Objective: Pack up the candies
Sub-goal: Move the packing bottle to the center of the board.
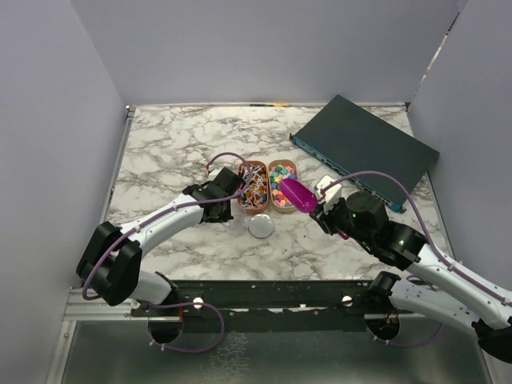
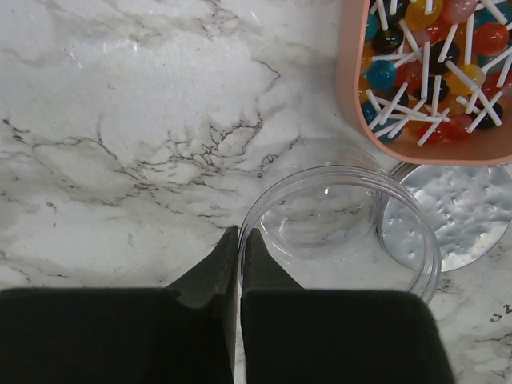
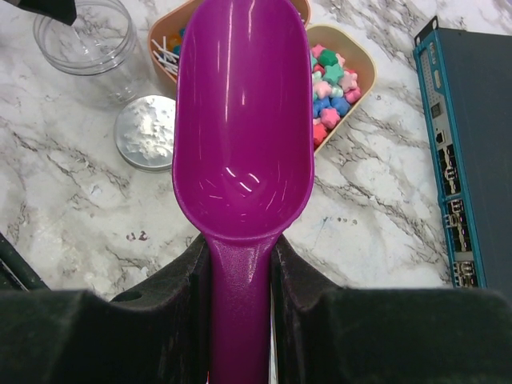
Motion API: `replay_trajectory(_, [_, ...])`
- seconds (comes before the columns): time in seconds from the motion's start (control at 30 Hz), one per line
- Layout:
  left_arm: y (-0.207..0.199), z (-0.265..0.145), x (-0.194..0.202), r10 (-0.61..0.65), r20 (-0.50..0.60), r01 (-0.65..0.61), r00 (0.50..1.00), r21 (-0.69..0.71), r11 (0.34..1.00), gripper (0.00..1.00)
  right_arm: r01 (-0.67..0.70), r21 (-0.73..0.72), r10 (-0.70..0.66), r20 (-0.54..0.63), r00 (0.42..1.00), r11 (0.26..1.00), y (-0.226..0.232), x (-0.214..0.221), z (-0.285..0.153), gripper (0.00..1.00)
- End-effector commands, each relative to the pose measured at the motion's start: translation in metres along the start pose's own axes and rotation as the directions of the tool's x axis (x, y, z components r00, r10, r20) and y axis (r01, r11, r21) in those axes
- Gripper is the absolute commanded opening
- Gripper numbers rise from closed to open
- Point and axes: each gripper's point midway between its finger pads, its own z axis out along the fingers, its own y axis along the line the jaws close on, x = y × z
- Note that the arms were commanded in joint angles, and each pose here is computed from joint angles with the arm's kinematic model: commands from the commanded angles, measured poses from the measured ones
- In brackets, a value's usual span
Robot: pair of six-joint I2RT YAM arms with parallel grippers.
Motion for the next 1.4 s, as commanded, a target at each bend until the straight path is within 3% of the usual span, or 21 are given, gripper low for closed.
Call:
replay_trajectory(0.0, [0.005, -0.003, -0.013, 0.078, 0.008, -0.077, 0.997, -0.054, 0.996, 0.0, -0.002, -0.018, 0.002, 0.006, 1.0, 1.0, 0.004, 0.001, -0.003, 0.01])
replay_trajectory(0.4, [0.014, -0.016, -0.008, 0.136, -0.025, -0.137, 0.99, -0.096, 0.986, 0.0, 0.002, -0.015, -0.002, 0.007, 1.0, 1.0, 0.003, 0.003, -0.003, 0.01])
replay_trajectory(0.97, [-0.002, 0.004, 0.007, 0.164, -0.014, -0.164, 0.986, -0.127, 0.978, 0.0, -0.004, -0.009, 0.004, 0.015, 1.0, 1.0, 0.002, 0.002, -0.006, 0.01])
replay_trajectory(1.37, [-0.043, 0.013, 0.012, 0.2, -0.01, -0.2, 0.98, -0.051, 0.979, 0.0, -0.006, -0.012, 0.006, 0.014, 1.0, 1.0, 0.003, 0.001, -0.006, 0.01])
